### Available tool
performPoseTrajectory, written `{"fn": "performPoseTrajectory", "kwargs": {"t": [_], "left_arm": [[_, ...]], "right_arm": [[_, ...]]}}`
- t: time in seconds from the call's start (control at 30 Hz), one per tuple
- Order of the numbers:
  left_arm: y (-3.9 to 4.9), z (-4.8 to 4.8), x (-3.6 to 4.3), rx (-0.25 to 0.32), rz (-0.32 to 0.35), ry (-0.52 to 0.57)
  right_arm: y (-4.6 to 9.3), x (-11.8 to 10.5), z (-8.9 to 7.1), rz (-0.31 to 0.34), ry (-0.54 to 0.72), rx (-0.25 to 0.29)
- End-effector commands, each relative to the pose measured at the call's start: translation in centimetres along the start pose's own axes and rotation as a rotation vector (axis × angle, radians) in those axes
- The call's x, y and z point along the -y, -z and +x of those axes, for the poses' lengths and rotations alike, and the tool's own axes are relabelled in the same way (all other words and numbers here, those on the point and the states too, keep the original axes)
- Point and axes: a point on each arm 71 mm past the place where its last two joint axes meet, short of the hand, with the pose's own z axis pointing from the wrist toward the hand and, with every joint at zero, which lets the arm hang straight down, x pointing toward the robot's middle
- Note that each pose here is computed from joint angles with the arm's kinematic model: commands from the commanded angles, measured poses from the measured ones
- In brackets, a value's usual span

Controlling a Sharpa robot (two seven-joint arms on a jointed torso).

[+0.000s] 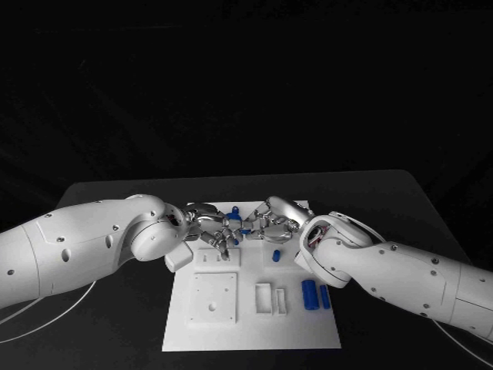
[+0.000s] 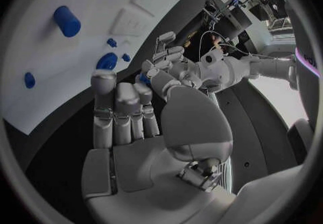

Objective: Assemble the parts on the task board

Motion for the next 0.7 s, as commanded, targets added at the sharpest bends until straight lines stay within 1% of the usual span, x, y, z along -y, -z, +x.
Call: {"fn": "performPoseTrajectory", "kwargs": {"t": [0.03,0.7], "left_arm": [[0.01,-0.07,0.14,0.010,0.005,0.014],[0.00,-0.18,0.04,0.014,-0.005,0.016]], "right_arm": [[0.02,-0.13,0.21,-0.005,0.008,-0.015],[0.06,-0.23,0.26,-0.004,0.002,-0.016]]}}
